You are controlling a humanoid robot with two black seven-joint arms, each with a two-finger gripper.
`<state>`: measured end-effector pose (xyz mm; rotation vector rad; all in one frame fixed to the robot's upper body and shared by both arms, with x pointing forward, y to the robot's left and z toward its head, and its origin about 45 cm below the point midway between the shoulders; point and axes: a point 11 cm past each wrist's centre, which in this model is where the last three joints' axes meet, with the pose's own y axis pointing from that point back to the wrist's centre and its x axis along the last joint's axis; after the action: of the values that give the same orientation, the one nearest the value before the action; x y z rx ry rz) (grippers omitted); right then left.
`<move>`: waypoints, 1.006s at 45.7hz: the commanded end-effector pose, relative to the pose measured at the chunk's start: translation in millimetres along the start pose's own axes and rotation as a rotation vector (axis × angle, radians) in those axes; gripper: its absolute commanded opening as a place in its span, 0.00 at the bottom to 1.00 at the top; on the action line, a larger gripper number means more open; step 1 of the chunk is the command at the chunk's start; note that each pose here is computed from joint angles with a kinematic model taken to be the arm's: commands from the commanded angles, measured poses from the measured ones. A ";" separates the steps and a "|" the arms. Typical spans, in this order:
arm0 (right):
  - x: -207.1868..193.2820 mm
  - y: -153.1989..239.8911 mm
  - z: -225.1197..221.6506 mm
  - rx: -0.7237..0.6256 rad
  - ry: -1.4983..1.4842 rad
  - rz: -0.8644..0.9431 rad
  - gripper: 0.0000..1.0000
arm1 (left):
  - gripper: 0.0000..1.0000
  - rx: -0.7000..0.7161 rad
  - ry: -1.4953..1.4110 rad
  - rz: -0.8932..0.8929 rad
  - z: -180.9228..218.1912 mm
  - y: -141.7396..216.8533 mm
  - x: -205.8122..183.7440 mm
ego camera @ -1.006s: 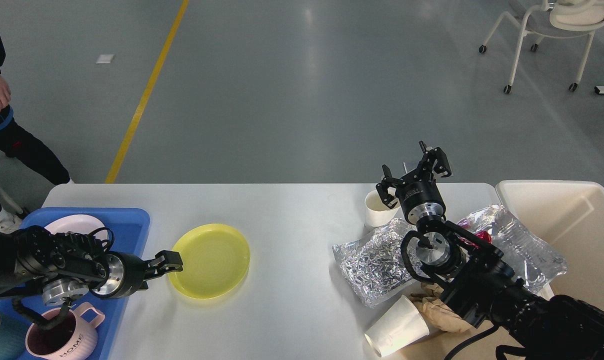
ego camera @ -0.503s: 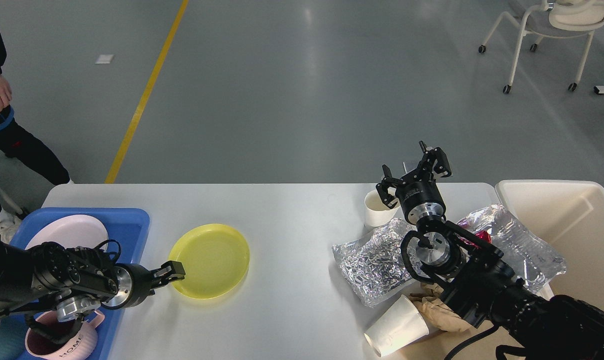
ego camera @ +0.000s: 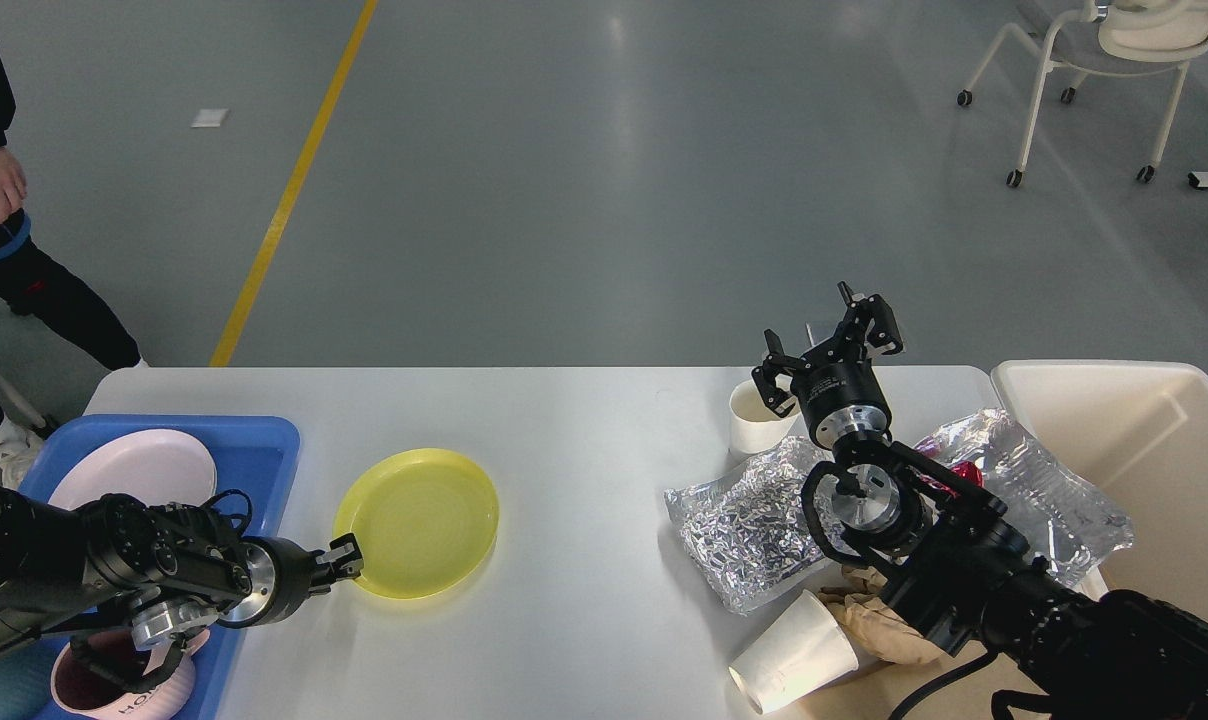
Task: Tidy desktop
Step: 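Grip the yellow plate rim with the left gripper and tilt it up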
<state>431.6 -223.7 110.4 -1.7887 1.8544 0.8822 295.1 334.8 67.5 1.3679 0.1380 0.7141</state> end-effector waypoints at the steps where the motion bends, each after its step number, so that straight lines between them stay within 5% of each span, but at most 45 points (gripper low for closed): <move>1: 0.1 0.0 0.0 0.000 -0.001 0.000 1.00 | 0.32 0.000 0.001 -0.002 -0.2 0.0 -0.2; 46: 0.1 0.0 0.0 0.000 -0.001 0.000 1.00 | 0.00 -0.009 0.005 -0.007 2.9 -0.1 -0.8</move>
<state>431.6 -223.7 110.3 -1.7880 1.8544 0.8827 295.5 331.4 67.3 1.3570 0.1440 0.7103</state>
